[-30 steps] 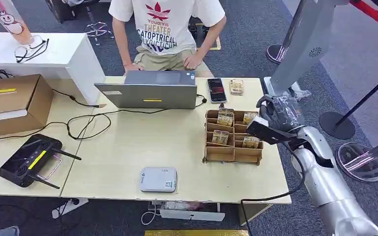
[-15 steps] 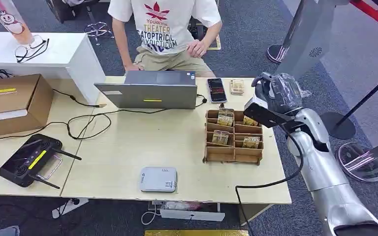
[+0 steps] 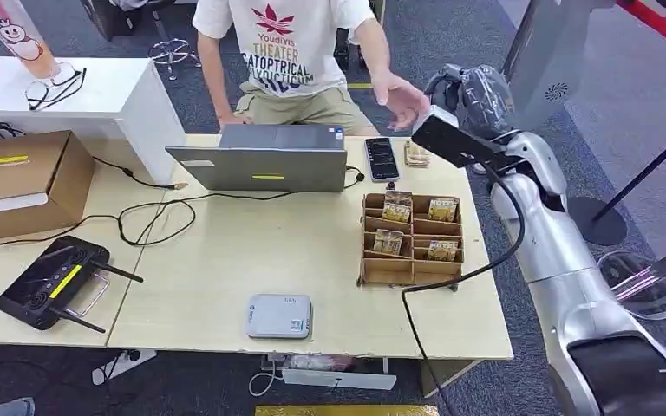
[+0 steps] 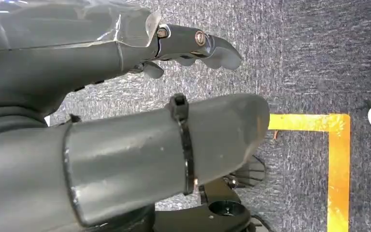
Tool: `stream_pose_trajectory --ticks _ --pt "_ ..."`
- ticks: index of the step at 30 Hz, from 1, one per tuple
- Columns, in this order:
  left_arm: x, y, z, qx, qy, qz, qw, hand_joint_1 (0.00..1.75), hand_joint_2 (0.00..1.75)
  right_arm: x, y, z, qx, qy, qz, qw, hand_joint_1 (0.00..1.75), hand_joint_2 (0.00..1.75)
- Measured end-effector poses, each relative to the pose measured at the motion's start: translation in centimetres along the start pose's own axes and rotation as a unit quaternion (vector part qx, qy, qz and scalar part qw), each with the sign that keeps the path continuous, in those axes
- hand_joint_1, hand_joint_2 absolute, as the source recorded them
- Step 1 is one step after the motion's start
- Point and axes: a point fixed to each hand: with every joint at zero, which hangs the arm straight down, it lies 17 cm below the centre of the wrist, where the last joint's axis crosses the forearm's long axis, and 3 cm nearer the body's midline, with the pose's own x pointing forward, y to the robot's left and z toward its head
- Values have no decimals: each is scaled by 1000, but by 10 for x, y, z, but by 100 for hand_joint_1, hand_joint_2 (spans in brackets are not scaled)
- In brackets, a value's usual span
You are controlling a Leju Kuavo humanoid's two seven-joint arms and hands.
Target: Pass the card to the sensor for recognition and then transmit it.
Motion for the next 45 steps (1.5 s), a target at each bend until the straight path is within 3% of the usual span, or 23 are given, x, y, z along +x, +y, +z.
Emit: stream_pose_trajectory --ticks 16,31,32,34,35,45 --pt "0 -2 0 -3 0 -8 1000 0 0 -9 11 -22 14 27 -19 999 175 175" --pt "-1 -2 0 -4 1 -8 1000 0 0 -23 36 -19 40 51 -28 997 175 175" --pt "-1 -1 0 -3 1 -8 1000 0 0 -23 38 -18 41 52 -28 997 159 175" --pt "-1 -1 0 -1 1 -8 1000 0 0 -26 40 -17 43 54 -27 997 47 175" --pt "-1 -1 0 -1 1 -8 1000 0 0 -27 42 -16 44 55 -27 997 2 175" --pt "-1 0 0 1 1 -8 1000 0 0 -39 57 -8 56 70 -25 996 0 175"
